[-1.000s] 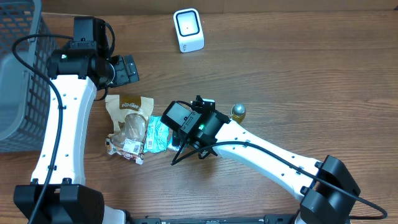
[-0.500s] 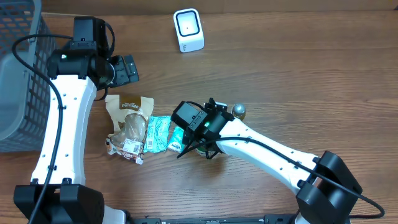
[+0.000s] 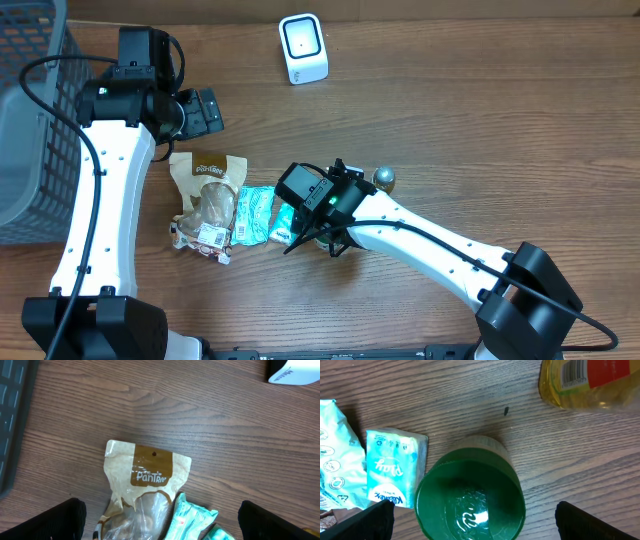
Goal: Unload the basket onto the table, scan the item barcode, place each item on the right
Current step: 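Move the right gripper over the green-lidded jar and lower around it, then close the right gripper on the green-lidded jar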
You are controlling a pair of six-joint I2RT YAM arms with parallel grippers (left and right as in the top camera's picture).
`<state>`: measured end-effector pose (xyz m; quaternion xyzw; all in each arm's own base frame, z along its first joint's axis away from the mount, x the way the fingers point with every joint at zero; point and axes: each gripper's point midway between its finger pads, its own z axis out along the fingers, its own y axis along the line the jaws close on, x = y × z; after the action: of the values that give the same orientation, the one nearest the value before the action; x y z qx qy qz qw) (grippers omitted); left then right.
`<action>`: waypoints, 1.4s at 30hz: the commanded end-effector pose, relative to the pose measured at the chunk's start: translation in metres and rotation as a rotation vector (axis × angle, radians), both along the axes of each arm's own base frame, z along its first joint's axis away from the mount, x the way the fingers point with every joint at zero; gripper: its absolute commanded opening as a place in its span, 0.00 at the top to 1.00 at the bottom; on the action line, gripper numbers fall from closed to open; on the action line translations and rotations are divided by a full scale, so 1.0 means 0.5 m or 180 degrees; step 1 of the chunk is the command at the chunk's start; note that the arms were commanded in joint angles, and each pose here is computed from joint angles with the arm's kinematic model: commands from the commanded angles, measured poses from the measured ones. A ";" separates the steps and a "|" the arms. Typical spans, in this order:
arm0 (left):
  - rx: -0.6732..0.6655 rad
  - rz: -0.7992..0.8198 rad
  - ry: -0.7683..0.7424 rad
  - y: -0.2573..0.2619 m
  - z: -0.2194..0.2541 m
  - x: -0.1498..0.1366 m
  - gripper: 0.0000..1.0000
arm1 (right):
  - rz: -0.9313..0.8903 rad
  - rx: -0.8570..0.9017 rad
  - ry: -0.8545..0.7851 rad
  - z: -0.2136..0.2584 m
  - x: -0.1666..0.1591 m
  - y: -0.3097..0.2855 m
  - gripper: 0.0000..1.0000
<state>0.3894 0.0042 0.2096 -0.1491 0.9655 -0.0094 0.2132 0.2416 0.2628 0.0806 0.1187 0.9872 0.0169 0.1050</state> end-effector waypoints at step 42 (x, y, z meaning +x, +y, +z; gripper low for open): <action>0.0046 -0.0024 -0.0069 0.005 0.014 0.005 0.00 | -0.0029 -0.0082 -0.0114 -0.051 0.004 -0.016 0.35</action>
<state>0.3894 0.0042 0.2096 -0.1491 0.9655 -0.0094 0.2132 0.2457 0.2609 0.0576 0.1236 0.9845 0.0219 0.1229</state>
